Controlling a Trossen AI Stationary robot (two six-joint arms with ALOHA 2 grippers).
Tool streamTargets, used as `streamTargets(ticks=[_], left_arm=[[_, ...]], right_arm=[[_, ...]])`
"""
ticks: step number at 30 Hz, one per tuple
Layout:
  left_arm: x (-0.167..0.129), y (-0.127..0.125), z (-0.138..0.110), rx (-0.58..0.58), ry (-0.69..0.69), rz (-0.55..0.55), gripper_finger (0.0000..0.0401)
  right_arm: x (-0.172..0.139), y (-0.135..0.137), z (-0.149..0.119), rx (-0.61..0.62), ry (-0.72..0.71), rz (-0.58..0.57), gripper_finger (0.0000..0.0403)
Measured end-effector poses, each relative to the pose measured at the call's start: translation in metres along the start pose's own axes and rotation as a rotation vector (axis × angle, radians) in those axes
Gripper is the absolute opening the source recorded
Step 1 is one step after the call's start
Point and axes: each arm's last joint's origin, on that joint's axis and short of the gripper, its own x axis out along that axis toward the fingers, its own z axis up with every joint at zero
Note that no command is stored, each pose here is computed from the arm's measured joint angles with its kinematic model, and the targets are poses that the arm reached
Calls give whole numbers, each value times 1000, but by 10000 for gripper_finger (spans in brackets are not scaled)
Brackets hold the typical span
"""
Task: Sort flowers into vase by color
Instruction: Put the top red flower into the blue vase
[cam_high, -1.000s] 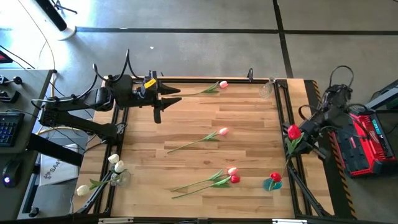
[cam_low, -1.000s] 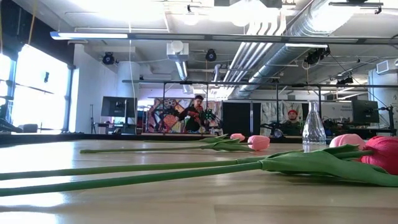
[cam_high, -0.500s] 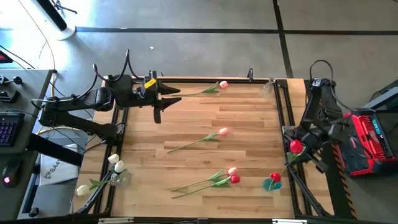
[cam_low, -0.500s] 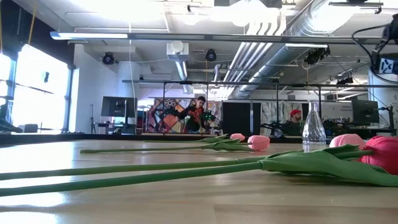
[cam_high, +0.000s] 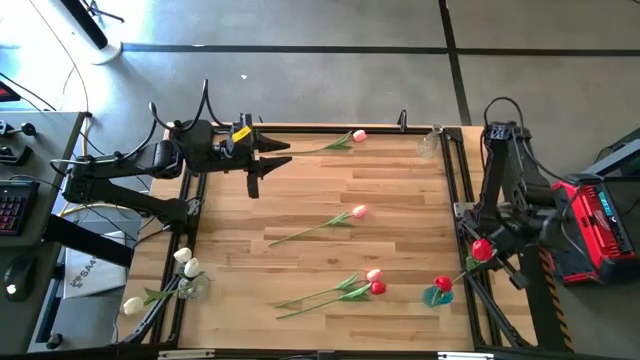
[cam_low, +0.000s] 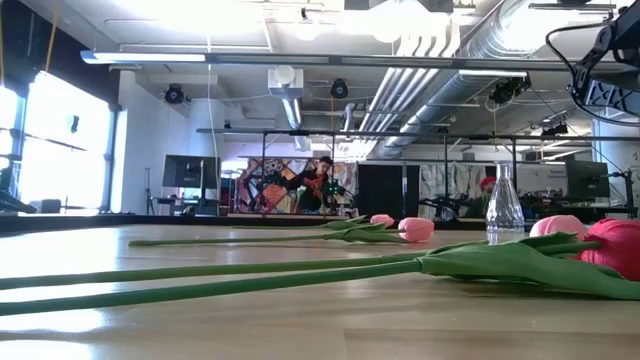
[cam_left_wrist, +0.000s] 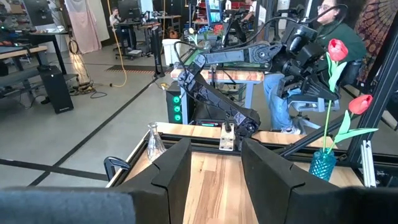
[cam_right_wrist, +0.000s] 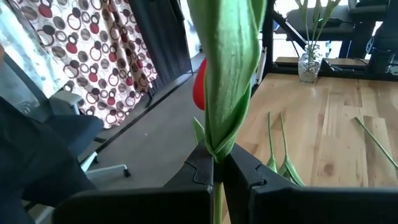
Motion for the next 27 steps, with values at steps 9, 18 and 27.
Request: streamTargets(ticks=[9, 18, 27], left_arm=[[0, 0, 0, 0, 0, 0, 128], [0, 0, 0, 0, 0, 0, 128], [0, 0, 0, 0, 0, 0, 128]], right_arm=[[9, 10, -7, -21, 36, -22, 0], [20, 19, -14, -51, 70, -69, 4], [35, 31, -27, -63, 123, -113, 91]])
